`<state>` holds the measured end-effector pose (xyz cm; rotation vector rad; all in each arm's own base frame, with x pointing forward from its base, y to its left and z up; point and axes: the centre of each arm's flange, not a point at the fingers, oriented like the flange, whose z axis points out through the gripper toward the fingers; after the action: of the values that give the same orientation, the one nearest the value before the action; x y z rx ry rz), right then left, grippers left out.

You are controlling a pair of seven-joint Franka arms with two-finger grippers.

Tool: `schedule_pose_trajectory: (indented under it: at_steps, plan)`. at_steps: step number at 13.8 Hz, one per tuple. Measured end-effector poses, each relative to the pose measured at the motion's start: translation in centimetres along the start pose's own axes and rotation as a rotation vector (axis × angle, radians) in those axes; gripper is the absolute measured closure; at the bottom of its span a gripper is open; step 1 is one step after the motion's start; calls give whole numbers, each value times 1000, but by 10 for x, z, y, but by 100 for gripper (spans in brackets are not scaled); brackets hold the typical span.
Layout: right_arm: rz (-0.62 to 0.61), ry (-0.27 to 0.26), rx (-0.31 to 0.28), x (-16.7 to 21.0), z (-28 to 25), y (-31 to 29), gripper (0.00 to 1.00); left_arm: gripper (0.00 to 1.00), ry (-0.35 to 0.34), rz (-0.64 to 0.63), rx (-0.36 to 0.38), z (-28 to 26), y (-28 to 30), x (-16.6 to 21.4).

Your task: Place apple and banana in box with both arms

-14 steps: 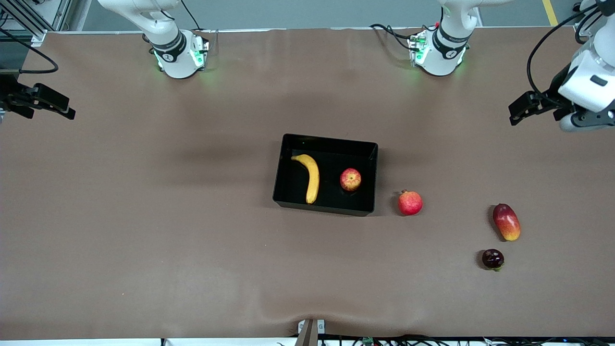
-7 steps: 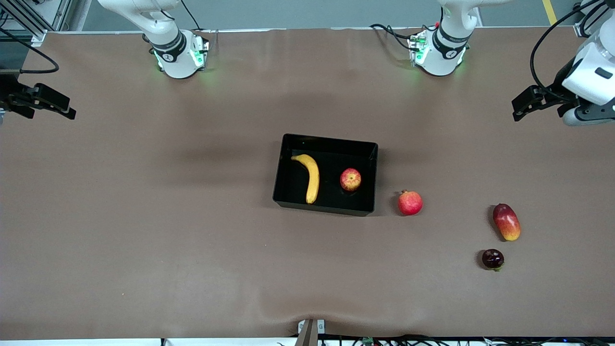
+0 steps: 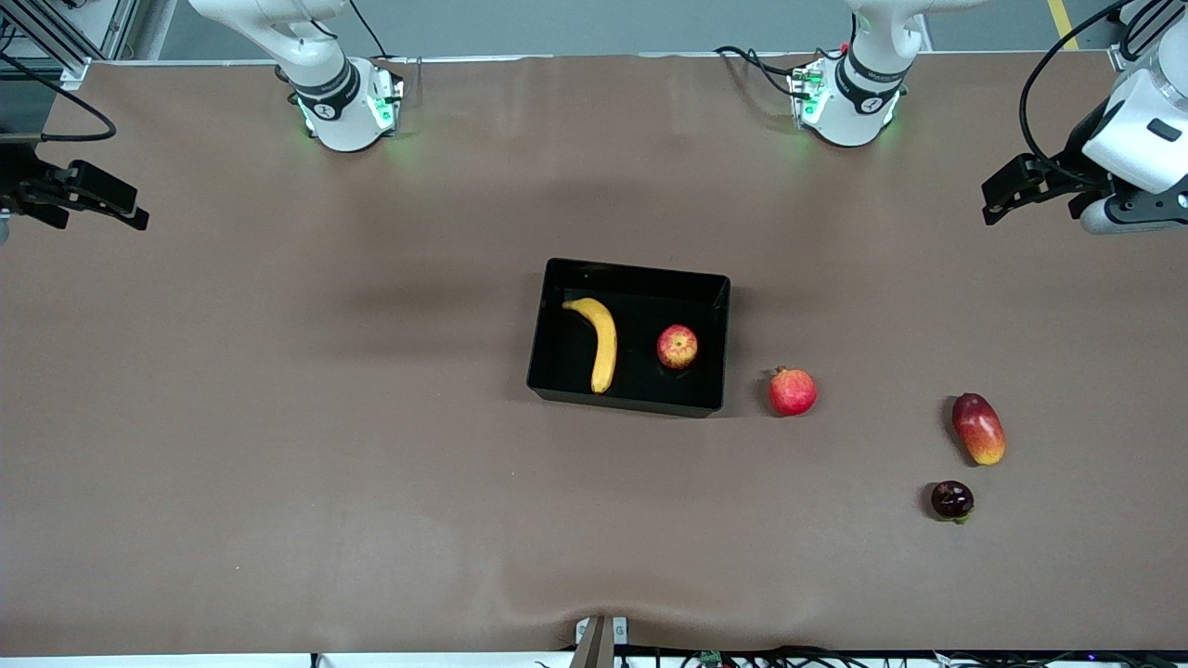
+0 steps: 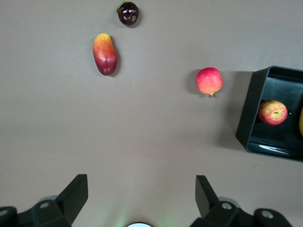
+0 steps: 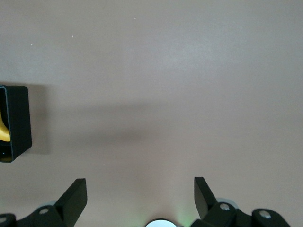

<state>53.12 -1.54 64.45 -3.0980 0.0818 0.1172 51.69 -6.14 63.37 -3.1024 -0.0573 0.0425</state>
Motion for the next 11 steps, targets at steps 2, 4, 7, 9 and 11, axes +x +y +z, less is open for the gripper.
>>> schedule_pose_trajectory:
  at_steps: [2,4,7,9,11]
  plan:
    - [0,0,0,0,0,0,0,0,2,-1,-2,-4,0,0]
    - [0,-1,0,0,0,0,0,0,-1,-1,-2,-6,-1,0]
    - [0,-1,0,0,0,0,0,0,-6,1,-3,-4,0,3]
    - [0,-1,0,0,0,0,0,0,-8,0,-4,-3,0,6]
    - [0,-1,0,0,0,0,0,0,-7,-3,-5,-4,-2,7]
